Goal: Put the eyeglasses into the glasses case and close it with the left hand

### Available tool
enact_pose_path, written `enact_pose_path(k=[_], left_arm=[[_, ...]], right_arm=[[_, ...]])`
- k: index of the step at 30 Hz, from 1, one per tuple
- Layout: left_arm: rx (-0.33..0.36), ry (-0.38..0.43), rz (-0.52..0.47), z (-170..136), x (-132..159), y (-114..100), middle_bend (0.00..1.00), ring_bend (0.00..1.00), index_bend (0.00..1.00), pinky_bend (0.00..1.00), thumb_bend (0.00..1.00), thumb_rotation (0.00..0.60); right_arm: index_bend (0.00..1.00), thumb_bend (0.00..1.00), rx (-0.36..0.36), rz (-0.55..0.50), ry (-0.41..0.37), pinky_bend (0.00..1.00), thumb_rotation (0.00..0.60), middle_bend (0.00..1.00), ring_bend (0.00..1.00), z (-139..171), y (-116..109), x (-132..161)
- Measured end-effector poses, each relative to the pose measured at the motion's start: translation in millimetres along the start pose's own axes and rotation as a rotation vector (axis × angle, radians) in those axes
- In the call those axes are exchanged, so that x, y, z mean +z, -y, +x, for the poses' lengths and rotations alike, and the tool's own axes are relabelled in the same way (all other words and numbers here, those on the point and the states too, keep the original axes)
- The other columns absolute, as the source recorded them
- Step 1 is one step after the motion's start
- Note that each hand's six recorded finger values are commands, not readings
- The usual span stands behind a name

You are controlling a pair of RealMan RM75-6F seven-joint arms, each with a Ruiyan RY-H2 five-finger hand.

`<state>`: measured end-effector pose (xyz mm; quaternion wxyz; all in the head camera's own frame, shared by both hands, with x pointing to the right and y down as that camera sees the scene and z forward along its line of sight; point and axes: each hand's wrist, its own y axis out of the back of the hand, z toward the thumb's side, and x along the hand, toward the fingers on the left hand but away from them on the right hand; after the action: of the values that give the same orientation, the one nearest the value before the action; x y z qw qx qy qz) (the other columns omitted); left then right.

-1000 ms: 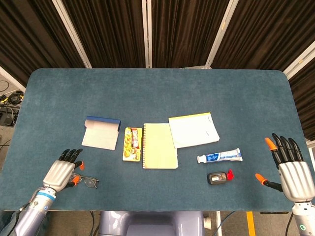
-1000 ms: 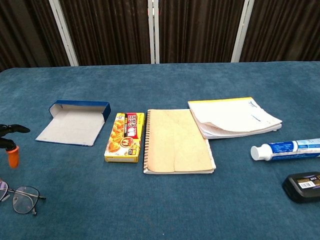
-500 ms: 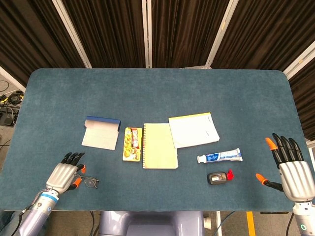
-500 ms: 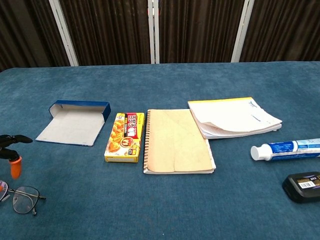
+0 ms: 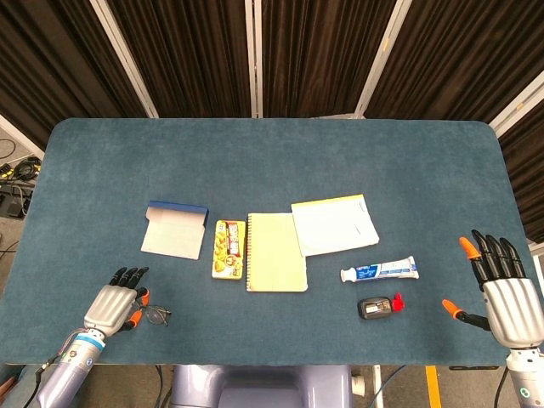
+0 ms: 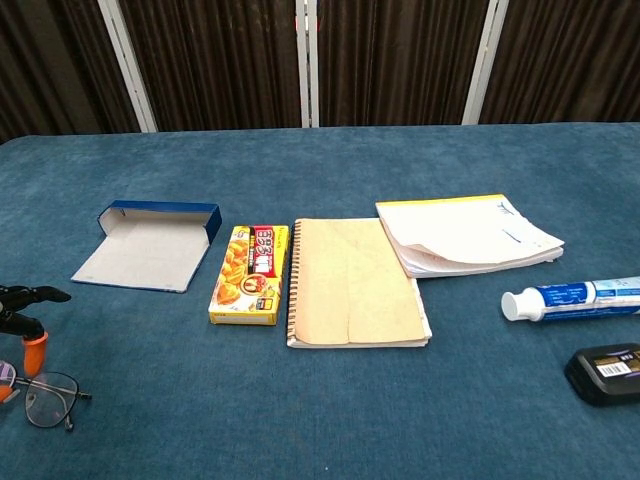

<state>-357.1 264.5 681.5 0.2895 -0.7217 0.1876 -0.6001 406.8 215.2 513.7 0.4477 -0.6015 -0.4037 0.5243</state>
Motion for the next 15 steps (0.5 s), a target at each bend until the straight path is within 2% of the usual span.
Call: enact_pose_path(k=[8, 15], left_arm=[[0.005, -0.005, 0.003, 1.7, -0.8, 1.2, 0.0, 0.0, 0.52, 0.0, 0.49, 0.6], [0.002, -0.009, 0.003, 2.4, -1.5, 2.5, 0.0, 0.0, 0.56, 0.0, 0.55, 0.6]], right_arm=[[0.0, 0.0, 0.0, 0.001, 0.0, 0.0, 0.6, 0.0, 0.0, 0.0, -0.2, 0.0], [0.0, 0.0, 0.0, 0.002, -0.001, 0.0, 0.6, 0.0, 0.0, 0.1, 0.1, 0.3]])
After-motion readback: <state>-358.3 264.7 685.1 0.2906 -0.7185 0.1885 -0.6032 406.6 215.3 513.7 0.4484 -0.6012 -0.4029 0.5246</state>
